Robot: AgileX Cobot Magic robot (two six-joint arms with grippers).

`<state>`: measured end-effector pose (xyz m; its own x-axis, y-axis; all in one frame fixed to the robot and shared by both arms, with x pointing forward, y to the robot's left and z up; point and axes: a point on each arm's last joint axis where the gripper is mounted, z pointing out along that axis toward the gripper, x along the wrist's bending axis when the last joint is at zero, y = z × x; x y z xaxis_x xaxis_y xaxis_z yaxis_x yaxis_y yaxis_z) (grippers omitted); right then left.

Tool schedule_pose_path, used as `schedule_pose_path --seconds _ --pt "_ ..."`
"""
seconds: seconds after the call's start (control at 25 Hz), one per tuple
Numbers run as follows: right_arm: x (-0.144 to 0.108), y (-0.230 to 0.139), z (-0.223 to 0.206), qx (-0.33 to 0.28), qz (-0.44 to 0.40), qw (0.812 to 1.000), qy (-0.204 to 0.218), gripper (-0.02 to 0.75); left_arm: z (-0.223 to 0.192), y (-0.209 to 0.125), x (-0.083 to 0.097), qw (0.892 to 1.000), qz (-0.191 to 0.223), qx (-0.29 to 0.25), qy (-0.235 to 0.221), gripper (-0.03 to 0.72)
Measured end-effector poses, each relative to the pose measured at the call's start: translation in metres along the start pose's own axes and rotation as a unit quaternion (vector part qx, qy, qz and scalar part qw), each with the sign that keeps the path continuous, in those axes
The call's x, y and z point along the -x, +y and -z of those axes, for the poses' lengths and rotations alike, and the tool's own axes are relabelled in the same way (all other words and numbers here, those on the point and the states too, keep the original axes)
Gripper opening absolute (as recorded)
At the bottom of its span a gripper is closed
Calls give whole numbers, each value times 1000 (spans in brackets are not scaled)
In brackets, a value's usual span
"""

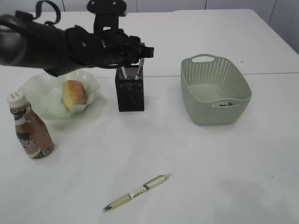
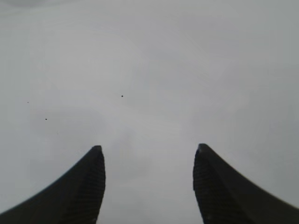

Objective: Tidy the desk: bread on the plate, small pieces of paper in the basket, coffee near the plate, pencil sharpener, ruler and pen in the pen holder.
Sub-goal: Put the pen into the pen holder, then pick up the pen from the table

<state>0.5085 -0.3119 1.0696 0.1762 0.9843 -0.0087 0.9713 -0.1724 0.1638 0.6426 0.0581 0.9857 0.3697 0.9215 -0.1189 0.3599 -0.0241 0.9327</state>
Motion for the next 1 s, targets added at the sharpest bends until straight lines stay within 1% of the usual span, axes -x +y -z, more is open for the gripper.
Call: schedule_pose_path --seconds 0.12,0.24,0.28,0.4,0.52,0.64,0.72,0.76,0.8,1.0 --pt "0 0 0 0 0 1000 0 439 17 9 9 997 -11 -61 -45 274" --pt "0 0 0 0 0 1000 0 440 35 10 18 985 -38 -142 -91 274" --pt "0 0 0 0 0 1000 0 439 42 9 20 978 -48 -173 -105 274" --pt "0 0 0 0 0 1000 0 439 58 1 24 953 -81 -258 -138 274" --pt "0 0 0 0 0 1000 0 439 70 -13 33 919 -130 -337 -159 274" --pt "0 0 0 0 0 1000 0 439 84 -27 45 879 -189 -407 -162 274" --pt "0 0 0 0 0 1000 0 439 89 -39 54 850 -226 -448 -159 274" --pt "0 0 0 0 0 1000 0 439 91 -45 59 839 -239 -462 -160 274" --pt "0 0 0 0 0 1000 0 439 92 -51 65 830 -248 -472 -163 274" --pt "0 0 0 0 0 1000 0 439 91 -81 89 797 -271 -508 -182 274"
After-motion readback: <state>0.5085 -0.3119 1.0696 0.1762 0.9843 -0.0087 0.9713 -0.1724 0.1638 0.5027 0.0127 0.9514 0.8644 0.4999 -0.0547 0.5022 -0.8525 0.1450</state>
